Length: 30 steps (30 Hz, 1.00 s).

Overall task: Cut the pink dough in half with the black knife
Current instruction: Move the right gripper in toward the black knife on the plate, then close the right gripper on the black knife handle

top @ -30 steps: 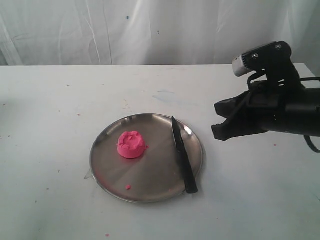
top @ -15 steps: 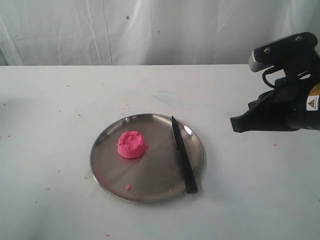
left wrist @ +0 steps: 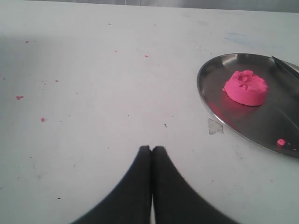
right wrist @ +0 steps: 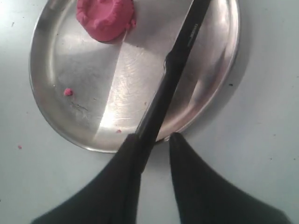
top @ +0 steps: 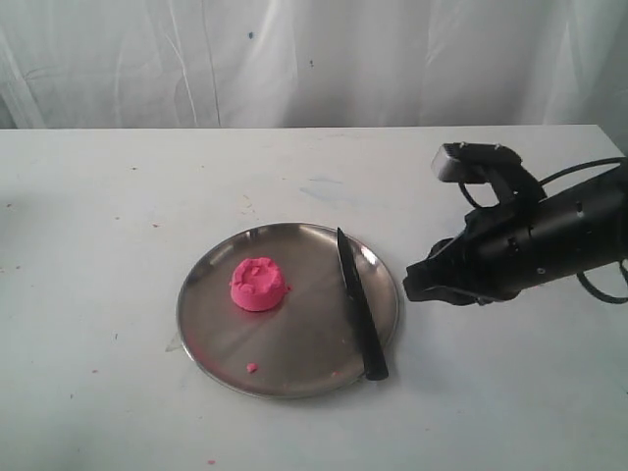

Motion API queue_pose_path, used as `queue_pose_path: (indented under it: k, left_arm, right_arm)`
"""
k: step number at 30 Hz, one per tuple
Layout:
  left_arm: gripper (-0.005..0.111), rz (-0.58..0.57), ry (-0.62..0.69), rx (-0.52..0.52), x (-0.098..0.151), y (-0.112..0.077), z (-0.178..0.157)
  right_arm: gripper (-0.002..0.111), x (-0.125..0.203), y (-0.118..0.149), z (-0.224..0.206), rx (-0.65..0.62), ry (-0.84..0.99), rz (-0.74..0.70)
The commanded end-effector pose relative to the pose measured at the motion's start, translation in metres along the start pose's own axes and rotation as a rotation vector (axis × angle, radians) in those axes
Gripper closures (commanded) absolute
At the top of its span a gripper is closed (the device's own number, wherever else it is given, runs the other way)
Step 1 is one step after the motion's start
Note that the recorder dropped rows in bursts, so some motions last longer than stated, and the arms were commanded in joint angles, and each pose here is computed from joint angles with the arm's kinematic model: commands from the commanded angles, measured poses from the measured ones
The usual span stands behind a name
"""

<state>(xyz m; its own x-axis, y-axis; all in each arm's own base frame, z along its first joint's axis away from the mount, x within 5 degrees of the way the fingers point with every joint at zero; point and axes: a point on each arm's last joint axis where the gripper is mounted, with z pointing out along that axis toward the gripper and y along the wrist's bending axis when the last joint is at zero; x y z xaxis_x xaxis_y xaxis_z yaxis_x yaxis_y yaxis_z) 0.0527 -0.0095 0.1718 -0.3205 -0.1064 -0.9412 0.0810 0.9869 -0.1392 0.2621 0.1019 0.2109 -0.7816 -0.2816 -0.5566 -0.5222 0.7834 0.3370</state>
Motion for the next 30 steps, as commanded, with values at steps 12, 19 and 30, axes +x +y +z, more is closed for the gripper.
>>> queue_pose_path:
  k: [12,19,30]
  left_arm:
    - [0.107,-0.008,-0.005,-0.003,0.001,0.0,0.0]
    - [0.107,-0.008,-0.005,-0.003,0.001,0.0,0.0]
    - [0.107,-0.008,-0.005,-0.003,0.001,0.0,0.0]
  right_arm:
    - [0.068,-0.017,-0.042,0.059,-0.309,-0.008,0.145]
    - [0.068,-0.013,-0.043,0.07,-0.288,0.039,0.133]
    - [0.068,-0.011,-0.037,0.091,-0.27,0.111,0.1]
